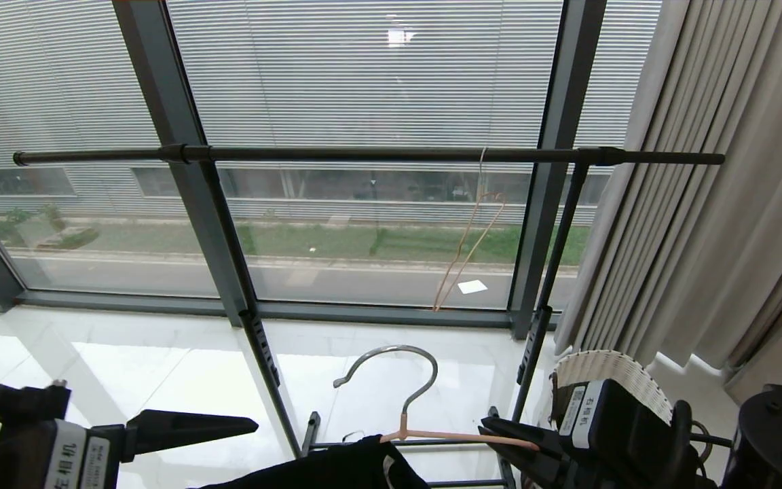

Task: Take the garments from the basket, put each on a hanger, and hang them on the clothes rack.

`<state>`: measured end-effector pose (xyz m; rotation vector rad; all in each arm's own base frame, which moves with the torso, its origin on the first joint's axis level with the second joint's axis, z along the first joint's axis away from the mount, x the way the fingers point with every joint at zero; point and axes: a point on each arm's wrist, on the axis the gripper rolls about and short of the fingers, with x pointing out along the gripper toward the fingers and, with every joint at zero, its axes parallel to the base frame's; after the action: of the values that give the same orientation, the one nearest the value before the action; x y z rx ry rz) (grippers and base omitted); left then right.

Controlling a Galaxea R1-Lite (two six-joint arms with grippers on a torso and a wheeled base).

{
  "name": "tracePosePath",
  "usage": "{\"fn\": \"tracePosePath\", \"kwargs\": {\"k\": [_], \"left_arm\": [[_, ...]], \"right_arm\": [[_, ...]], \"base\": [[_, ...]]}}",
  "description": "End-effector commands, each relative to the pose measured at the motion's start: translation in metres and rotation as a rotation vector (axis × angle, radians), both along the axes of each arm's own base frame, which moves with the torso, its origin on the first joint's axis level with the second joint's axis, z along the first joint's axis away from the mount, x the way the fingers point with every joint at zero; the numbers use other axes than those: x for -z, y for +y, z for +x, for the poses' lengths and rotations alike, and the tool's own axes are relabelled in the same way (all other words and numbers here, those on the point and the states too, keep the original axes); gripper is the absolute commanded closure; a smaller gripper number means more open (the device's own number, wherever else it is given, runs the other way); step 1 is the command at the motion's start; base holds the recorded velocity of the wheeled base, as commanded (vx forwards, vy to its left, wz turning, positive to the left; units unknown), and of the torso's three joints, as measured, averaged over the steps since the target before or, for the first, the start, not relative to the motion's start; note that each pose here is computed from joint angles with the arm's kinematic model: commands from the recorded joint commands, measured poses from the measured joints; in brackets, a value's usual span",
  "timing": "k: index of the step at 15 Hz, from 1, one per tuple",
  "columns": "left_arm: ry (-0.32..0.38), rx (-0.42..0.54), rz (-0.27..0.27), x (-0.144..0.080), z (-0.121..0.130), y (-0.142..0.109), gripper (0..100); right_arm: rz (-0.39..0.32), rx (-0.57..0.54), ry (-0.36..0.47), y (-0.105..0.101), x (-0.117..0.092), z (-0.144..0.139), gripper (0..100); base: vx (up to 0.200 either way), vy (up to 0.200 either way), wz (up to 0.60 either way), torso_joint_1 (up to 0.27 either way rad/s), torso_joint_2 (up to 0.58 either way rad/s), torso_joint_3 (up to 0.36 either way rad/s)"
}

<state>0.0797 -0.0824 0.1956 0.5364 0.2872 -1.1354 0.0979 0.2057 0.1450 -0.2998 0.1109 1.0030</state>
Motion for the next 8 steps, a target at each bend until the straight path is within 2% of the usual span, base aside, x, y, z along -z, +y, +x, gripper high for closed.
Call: {"fn": "tracePosePath", "kwargs": {"k": [1,5,8], "left_arm": [[0.05,0.007,0.048,0.011,0.008,-0.009,0],[0.083,-0.006,0.082,0.021,0.021,-0.02,0],[0.082,-0.029,0.098,0.029,0.027,-0.023,0]], "right_arm": [[-0.002,-0.018,-0.003,0.002,0.0,-0.003,100],[0.0,-0.051,-0.012,0.007,-0.001,-0.009,100],[-0.003,-0.054,-0.011,0.008,-0.001,-0.01,100]], "base": [[0.0,0.0,0.0,0.0,0.0,0.0],[0.0,0.0,0.0,0.0,0.0,0.0],[0.0,0.0,0.0,0.0,0.0,0.0]]}}
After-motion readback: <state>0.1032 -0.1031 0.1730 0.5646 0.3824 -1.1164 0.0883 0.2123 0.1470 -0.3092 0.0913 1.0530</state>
